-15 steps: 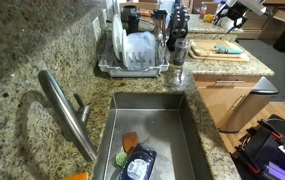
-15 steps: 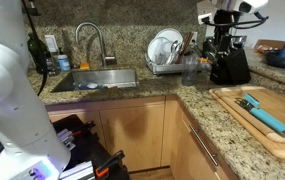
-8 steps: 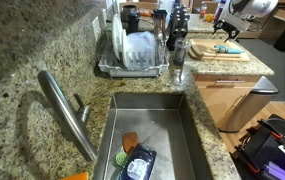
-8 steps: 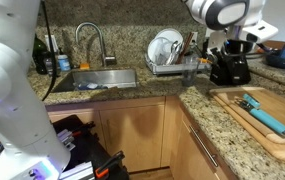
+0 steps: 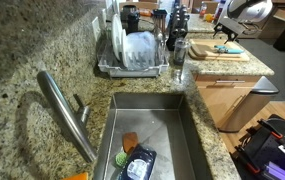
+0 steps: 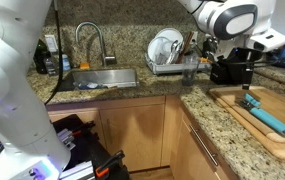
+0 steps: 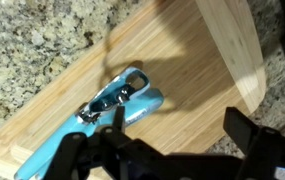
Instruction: Remove the can opener from the top of the chopping board and move it to the left side of the counter
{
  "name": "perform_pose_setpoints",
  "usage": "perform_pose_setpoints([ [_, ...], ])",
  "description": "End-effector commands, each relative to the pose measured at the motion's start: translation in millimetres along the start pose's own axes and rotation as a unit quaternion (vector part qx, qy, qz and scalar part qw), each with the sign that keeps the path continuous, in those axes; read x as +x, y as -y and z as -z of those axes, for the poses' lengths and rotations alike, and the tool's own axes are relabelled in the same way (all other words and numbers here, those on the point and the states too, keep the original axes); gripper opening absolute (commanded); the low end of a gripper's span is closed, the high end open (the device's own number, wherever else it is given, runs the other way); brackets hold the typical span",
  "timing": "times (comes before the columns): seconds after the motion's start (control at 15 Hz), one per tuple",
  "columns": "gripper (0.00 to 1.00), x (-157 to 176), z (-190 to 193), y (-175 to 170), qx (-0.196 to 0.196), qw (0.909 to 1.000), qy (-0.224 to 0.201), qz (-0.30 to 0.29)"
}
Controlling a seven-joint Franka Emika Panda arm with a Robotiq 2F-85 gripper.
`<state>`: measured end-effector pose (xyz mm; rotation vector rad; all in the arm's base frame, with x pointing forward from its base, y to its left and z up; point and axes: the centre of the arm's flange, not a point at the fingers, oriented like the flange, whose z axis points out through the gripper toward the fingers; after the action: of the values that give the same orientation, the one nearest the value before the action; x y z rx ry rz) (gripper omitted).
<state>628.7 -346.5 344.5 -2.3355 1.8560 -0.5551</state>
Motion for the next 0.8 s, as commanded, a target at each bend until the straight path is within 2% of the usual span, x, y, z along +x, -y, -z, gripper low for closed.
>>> perform_pose_setpoints([
  [0.0, 1.0, 61, -12, 28, -0.033, 0.9947, -0.052, -0.082],
  [0.13, 1.0, 98, -33, 17, -0.052, 0.9873, -0.097, -0.115],
  [0.2, 1.0, 51, -3, 4, -0.026, 0.9934, -0.07, -0.088],
  [0.33, 1.0, 61, -14, -2, -0.033, 0.992, -0.077, -0.095],
  [0.47, 1.0, 50, -6, 1, -0.039, 0.9934, -0.067, -0.084],
  [0.6, 1.0, 38, 29, -3, -0.058, 0.9925, -0.092, -0.056],
  [0.73, 1.0, 41, 58, -21, -0.064, 0.9874, -0.139, -0.04],
])
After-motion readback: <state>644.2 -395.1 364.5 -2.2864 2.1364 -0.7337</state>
